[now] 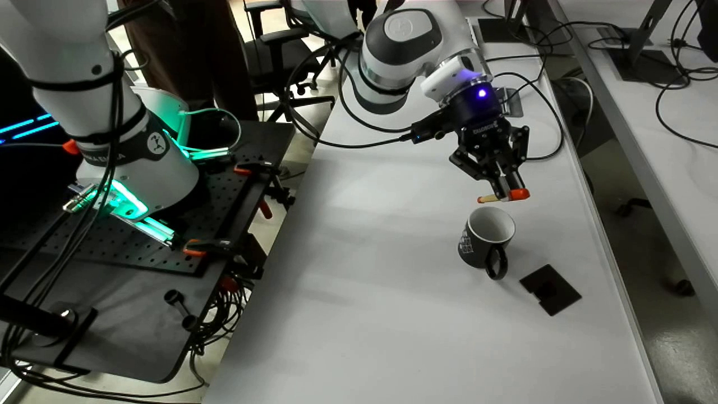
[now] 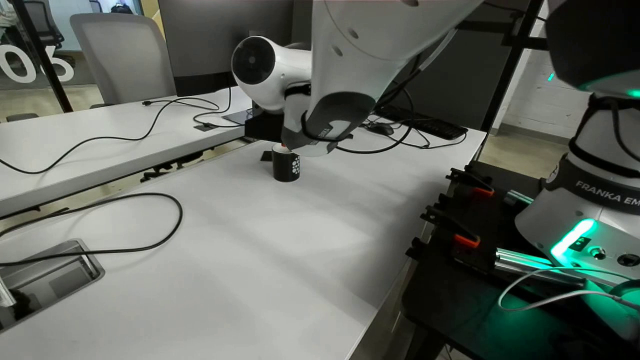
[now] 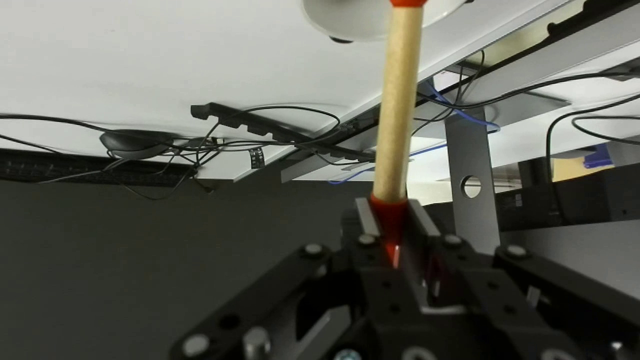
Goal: Place the small baseball bat inside the black mug
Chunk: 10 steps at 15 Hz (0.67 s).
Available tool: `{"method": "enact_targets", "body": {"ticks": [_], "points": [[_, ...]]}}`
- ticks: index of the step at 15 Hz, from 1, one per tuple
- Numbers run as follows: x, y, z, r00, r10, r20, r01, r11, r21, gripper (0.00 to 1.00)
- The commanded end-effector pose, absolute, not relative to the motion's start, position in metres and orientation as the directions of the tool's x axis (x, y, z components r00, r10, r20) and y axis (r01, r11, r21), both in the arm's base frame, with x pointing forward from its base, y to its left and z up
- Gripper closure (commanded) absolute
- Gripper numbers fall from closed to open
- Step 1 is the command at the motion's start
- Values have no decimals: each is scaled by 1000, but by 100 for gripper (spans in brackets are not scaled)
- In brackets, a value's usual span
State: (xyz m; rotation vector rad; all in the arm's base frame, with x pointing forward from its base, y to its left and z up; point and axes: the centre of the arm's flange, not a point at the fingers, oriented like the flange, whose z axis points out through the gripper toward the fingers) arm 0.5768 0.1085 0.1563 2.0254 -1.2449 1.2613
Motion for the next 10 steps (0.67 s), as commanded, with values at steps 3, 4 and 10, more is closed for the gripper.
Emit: {"method": "enact_targets", "body": {"ticks": [3,4,10], "points": [[583,106,146,113,-443,889,-886,-450,-112,96],[583,106,145,107,-443,890,-888,-446,-115,96],[584,107,142,83,-451,889,-896,-425,-131,96]]}}
